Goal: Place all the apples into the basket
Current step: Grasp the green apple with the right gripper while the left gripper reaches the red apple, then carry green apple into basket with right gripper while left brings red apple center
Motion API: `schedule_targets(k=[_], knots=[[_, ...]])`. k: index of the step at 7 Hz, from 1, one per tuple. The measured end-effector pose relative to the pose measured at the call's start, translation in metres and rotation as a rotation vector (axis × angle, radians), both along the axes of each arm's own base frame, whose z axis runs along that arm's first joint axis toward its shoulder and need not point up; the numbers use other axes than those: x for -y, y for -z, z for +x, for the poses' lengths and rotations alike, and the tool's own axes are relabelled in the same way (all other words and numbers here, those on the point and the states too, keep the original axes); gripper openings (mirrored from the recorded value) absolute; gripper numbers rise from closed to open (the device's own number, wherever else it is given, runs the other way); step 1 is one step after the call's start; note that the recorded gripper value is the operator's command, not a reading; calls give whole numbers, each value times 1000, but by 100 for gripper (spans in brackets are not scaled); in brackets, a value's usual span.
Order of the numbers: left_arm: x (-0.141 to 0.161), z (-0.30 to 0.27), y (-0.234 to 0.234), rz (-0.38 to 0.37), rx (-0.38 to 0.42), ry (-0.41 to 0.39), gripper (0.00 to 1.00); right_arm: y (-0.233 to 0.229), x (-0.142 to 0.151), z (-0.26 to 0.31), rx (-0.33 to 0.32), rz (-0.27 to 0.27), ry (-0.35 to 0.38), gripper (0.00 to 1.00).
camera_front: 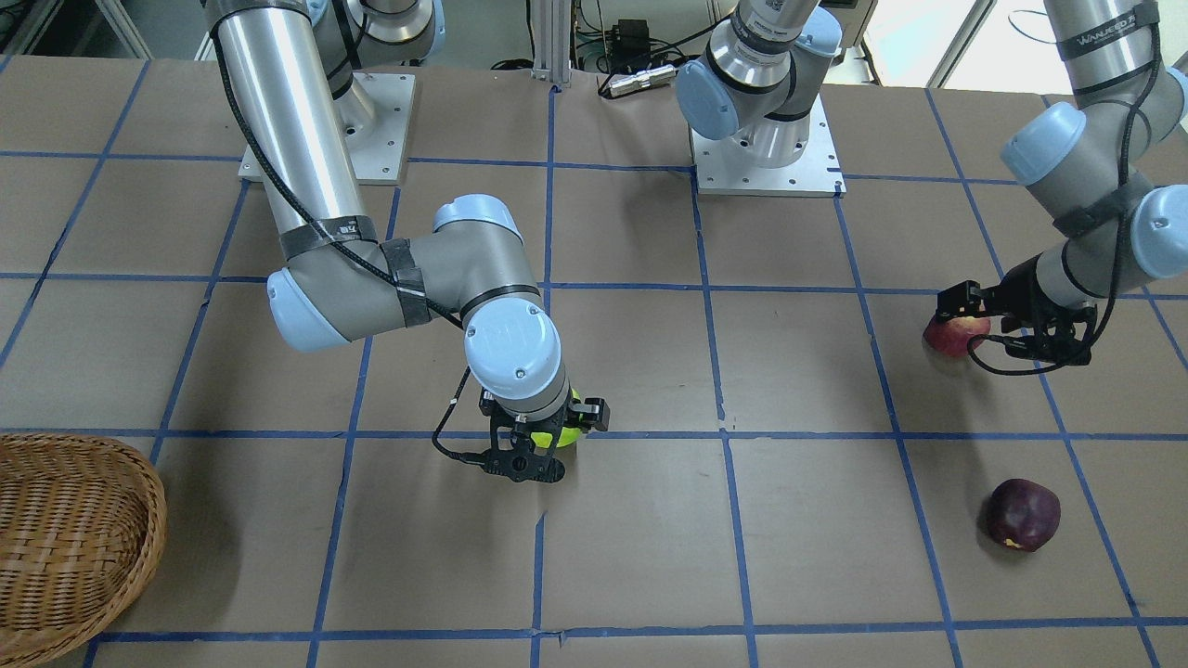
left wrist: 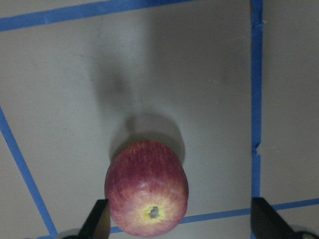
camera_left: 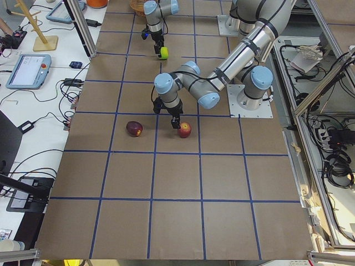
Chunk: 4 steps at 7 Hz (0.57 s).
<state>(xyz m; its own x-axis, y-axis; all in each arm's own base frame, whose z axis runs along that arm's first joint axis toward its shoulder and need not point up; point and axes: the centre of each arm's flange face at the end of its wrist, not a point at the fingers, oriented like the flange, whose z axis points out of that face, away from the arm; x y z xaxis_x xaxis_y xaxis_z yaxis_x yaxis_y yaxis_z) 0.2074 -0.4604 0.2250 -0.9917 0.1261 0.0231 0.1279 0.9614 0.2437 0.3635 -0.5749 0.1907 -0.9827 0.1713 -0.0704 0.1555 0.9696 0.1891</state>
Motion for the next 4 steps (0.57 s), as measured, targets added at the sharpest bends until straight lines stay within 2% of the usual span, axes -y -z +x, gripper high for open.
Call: schedule_targets(k=[1, 2, 3, 4], knots=[[-4, 6, 12, -8, 6, -3, 100, 0, -1, 0, 0, 0, 1, 0], [-7, 8, 24, -5, 5, -6, 100, -3, 0, 0, 1, -9, 3, 0], [-8, 10, 35, 0, 3, -7, 94, -14, 6, -3, 4, -30, 7, 0], [-7, 11, 44, 2, 3, -6, 55, -40, 19, -16, 10, -71, 23, 0]])
